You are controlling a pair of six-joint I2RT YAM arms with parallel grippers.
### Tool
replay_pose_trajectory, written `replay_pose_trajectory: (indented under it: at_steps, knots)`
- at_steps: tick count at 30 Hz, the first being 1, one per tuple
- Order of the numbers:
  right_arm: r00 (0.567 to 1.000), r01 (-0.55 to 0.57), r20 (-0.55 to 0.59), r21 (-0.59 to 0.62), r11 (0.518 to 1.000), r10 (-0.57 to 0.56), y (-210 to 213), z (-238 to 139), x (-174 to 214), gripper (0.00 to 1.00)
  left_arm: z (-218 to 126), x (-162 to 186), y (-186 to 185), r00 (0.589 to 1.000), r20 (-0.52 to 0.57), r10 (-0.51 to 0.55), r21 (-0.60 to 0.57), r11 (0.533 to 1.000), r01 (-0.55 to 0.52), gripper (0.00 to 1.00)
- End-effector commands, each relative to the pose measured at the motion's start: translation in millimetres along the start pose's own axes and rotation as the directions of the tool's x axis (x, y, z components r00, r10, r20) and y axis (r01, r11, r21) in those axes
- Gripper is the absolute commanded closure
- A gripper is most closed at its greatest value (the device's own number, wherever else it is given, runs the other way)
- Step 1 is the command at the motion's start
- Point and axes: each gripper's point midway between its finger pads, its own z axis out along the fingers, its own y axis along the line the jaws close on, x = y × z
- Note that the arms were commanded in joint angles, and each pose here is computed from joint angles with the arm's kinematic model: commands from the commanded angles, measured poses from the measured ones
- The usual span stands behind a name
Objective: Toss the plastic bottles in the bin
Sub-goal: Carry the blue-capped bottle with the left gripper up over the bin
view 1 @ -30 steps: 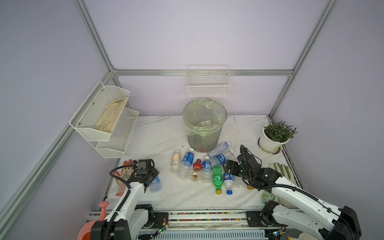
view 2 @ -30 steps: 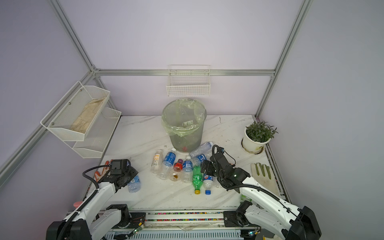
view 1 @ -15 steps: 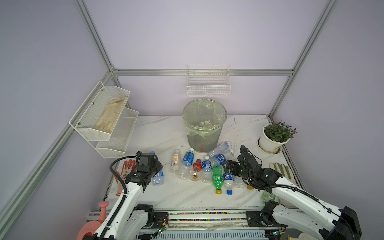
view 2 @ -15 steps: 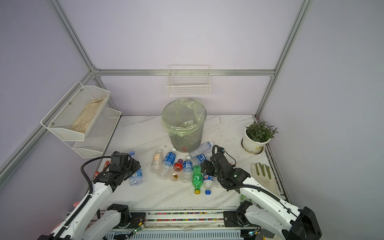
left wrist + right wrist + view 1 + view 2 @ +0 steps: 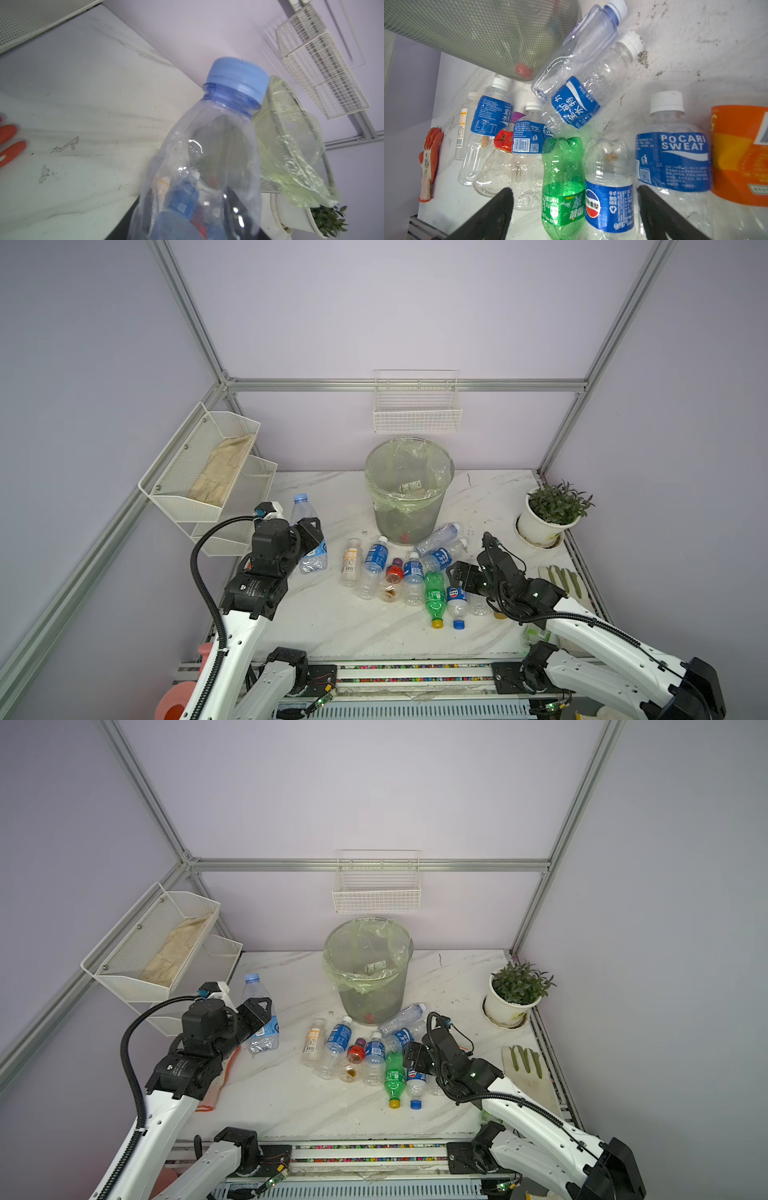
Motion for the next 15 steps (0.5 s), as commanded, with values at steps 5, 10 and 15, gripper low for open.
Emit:
replay_pose_trajectory:
  at_steps: [5,10,15]
  knots:
    - [1.0,-0.022,0.01,0.006,1.0,0.022,-3,-2,0,0.04,-54,-77,-109,0.981,0.192,0.014,0.349,0.934,-0.081,0.67]
    - [1.0,-0.026,0.017,0.008,1.0,0.026,-4,-5,-1,0.04,-65,-98,-158,0.97,0.245,0.003,0.499,0.857,-0.128,0.66]
    - [0.999,-0.031,0.023,0.008,0.999,0.031,-5,-9,-1,0.04,-70,-104,-202,0.966,0.257,0.027,0.6,0.779,-0.181,0.66]
